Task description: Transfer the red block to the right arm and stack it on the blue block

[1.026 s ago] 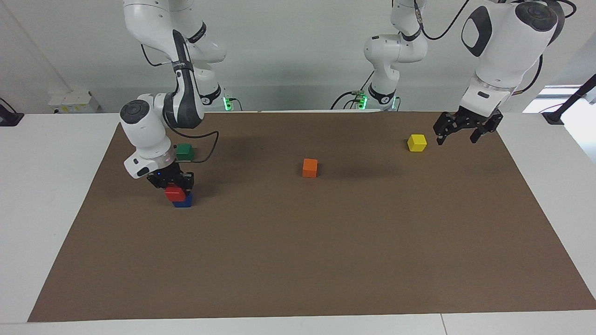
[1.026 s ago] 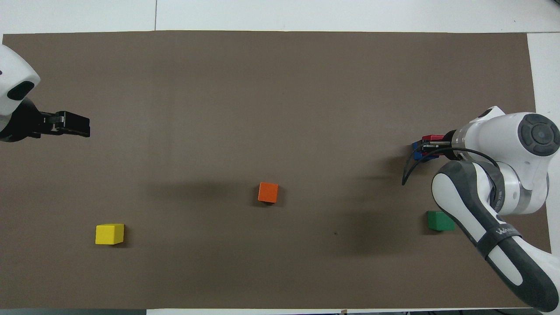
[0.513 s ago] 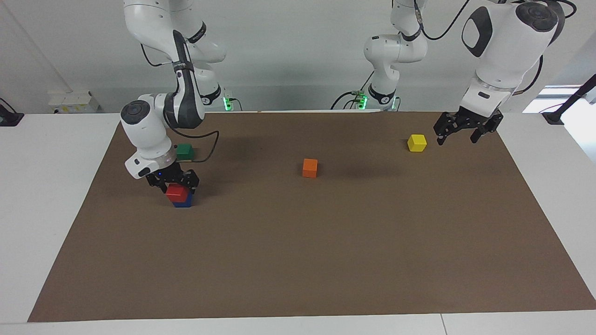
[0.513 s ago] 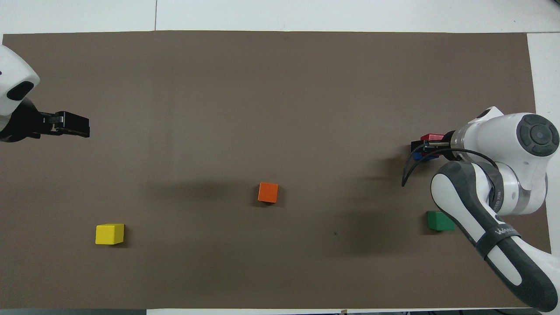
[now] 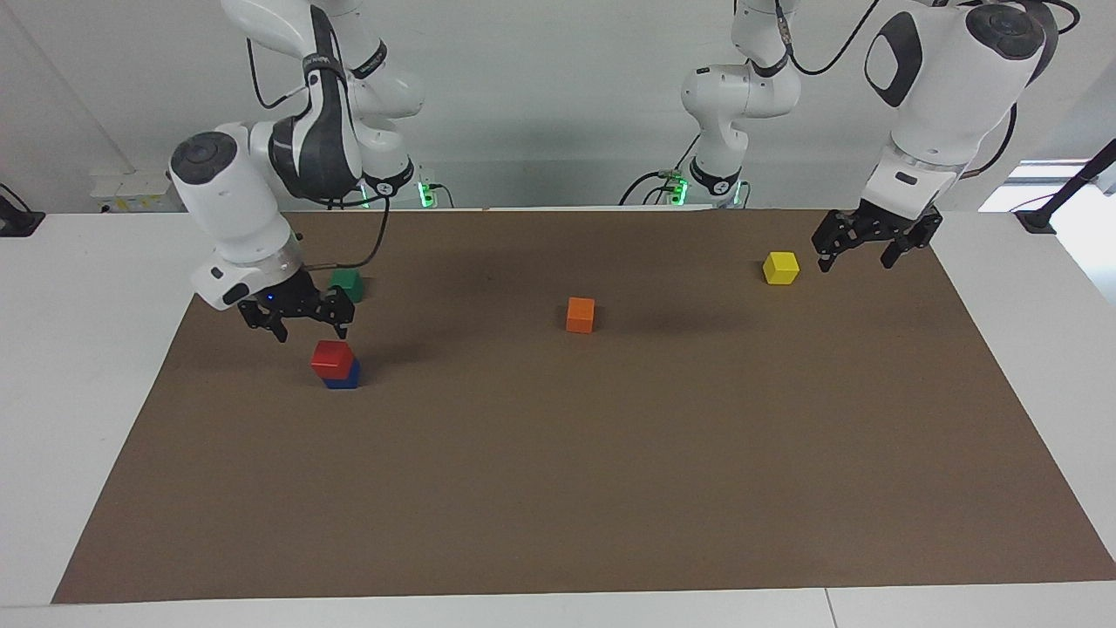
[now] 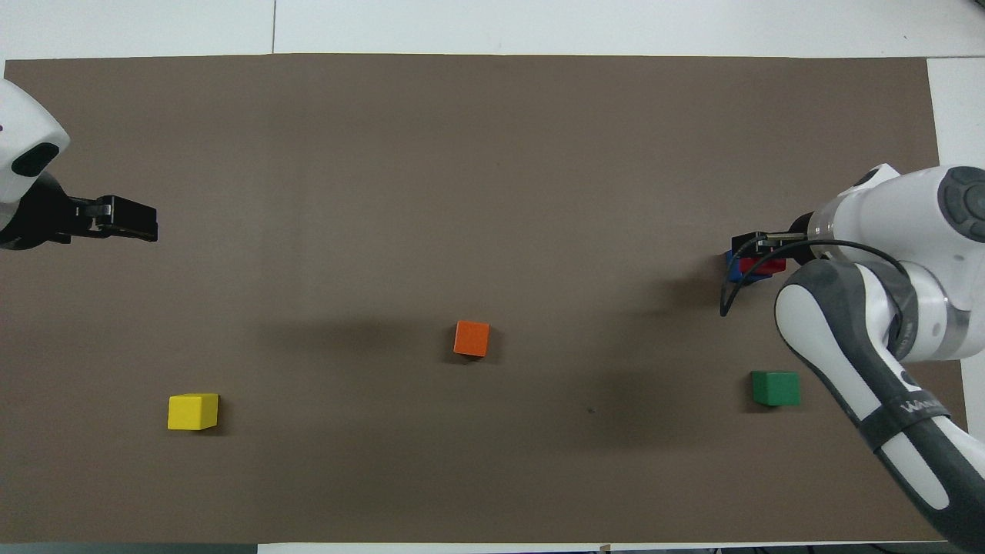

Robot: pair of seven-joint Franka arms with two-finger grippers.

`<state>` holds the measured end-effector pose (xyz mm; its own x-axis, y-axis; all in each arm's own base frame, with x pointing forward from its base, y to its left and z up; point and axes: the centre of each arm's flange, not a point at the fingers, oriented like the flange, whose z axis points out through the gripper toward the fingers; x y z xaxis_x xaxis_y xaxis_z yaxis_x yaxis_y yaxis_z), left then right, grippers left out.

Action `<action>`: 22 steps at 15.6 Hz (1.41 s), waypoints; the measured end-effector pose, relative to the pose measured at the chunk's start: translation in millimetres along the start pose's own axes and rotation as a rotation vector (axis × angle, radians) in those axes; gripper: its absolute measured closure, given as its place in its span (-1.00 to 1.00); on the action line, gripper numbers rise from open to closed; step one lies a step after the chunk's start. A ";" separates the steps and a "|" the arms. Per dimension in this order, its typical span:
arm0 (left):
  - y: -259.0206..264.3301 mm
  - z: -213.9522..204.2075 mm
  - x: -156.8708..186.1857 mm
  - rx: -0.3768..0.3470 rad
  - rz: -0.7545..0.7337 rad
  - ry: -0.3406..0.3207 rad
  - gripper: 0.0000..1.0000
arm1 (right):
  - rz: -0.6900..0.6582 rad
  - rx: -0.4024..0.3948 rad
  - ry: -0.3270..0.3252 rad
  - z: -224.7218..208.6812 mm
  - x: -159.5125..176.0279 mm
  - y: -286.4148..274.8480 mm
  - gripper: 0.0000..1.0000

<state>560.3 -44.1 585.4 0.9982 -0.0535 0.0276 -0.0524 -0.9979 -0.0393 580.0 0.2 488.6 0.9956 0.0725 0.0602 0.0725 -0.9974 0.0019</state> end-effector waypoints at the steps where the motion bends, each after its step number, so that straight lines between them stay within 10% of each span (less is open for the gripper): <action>1: 0.0 0.0 0.0 0.000 0.000 0.000 -1.00 | -0.019 -0.001 0.001 -23.5 0.1 0.2 -1.00; 10: 0.0 0.0 0.0 0.000 0.000 0.000 -1.00 | -0.050 0.013 -0.171 -139.4 -37.4 5.1 -1.00; 22: 0.0 0.0 0.0 0.000 0.000 0.000 -1.00 | -0.012 -0.011 -0.154 -153.2 -51.4 28.3 -1.00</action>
<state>560.2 -44.1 585.4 0.9982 -0.0535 0.0275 -0.0524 -0.9979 -0.0393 521.7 -32.1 638.5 0.9921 0.0831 -0.0941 0.0847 -0.9963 0.0126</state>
